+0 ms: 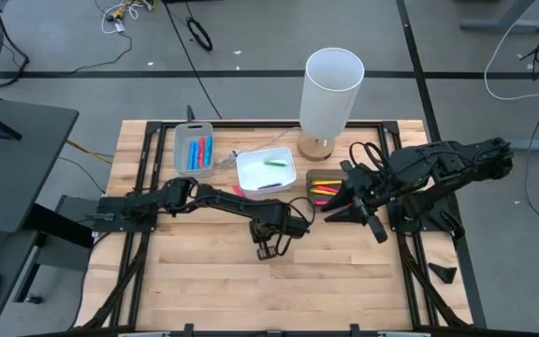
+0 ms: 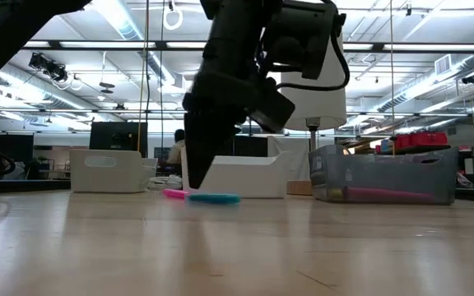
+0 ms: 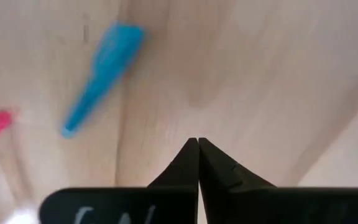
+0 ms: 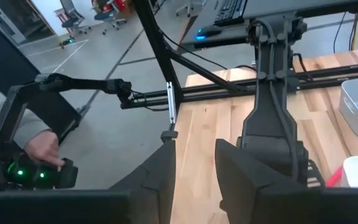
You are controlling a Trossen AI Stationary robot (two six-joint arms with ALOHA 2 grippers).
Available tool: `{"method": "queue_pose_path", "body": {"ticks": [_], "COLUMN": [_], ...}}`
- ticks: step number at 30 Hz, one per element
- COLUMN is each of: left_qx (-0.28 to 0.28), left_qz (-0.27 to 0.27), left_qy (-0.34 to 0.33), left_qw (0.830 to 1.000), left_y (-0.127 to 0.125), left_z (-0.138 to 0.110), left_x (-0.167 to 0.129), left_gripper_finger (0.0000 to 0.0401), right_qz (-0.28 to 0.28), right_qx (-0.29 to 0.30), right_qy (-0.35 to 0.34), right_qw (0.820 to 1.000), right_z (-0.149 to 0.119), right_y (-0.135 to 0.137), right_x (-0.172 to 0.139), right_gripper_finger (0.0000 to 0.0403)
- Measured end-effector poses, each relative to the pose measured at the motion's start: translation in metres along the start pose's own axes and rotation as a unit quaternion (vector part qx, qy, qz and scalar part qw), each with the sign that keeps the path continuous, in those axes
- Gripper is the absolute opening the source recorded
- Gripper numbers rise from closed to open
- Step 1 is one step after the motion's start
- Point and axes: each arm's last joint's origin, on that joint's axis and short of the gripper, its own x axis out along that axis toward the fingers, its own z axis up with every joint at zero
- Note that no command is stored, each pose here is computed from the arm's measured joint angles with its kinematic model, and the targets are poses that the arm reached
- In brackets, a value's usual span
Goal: Pick & Place Markers
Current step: Put the transparent blue pen into the white bin
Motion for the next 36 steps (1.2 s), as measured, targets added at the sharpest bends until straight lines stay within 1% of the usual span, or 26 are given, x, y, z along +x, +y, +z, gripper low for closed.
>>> {"method": "queue_pose_path", "body": {"ticks": [2, 8, 10, 12, 14, 16, 18, 20, 22, 26, 28, 31, 33, 36], "left_qx": [0.030, 0.044, 0.034, 0.004, -0.024, -0.037, -0.049, -0.079, -0.122, -0.229, -0.276, -0.340, -0.384, -0.448], "left_qz": [0.003, 0.007, 0.004, -0.010, -0.015, -0.010, -0.008, 0.001, 0.009, 0.008, 0.000, -0.021, -0.034, -0.050], "left_qy": [0.002, -0.001, 0.007, 0.033, 0.043, 0.018, -0.013, -0.047, -0.077, -0.134, -0.149, -0.164, -0.174, -0.198], "left_qw": [1.000, 0.999, 0.999, 0.999, 0.999, 0.999, 0.999, 0.996, 0.989, 0.964, 0.949, 0.926, 0.906, 0.871], "left_y": [0.000, 0.002, 0.003, 0.003, 0.001, -0.004, -0.011, -0.019, -0.023, -0.032, -0.039, -0.051, -0.060, -0.073], "left_z": [0.000, 0.000, -0.001, -0.005, -0.011, -0.019, -0.028, -0.036, -0.045, -0.063, -0.071, -0.086, -0.096, -0.111], "left_x": [0.000, -0.001, -0.001, -0.002, -0.008, -0.023, -0.039, -0.052, -0.065, -0.088, -0.093, -0.103, -0.108, -0.113], "left_gripper_finger": [0.0002, 0.0003, 0.0003, 0.0003, 0.0004, 0.0004, 0.0005, 0.0010, 0.0017, 0.0039, 0.0052, 0.0075, 0.0091, 0.0115], "right_qz": [0.002, 0.002, 0.001, -0.002, -0.014, -0.022, -0.032, -0.040, -0.058, -0.104, -0.112, -0.116, -0.119, -0.126], "right_qx": [0.000, 0.035, 0.058, 0.083, 0.090, 0.077, 0.042, -0.002, -0.034, -0.084, -0.113, -0.139, -0.148, -0.152], "right_qy": [-0.004, -0.003, -0.003, 0.004, 0.027, 0.046, 0.073, 0.092, 0.106, 0.116, 0.128, 0.148, 0.167, 0.214], "right_qw": [1.000, 0.999, 0.998, 0.997, 0.995, 0.996, 0.996, 0.995, 0.992, 0.984, 0.979, 0.972, 0.968, 0.957], "right_z": [0.001, 0.001, 0.001, -0.001, -0.005, -0.009, -0.014, -0.017, -0.020, -0.021, -0.021, -0.023, -0.026, -0.033], "right_y": [0.000, 0.000, 0.000, 0.000, -0.002, -0.004, -0.006, -0.008, -0.012, -0.021, -0.025, -0.030, -0.032, -0.037], "right_x": [0.000, 0.000, 0.000, 0.002, 0.003, 0.004, 0.003, 0.002, 0.002, 0.000, -0.001, -0.002, -0.002, 0.005], "right_gripper_finger": [0.0114, 0.0114, 0.0114, 0.0114, 0.0114, 0.0114, 0.0114, 0.0114, 0.0114, 0.0114, 0.0114, 0.0114, 0.0116, 0.0123]}}
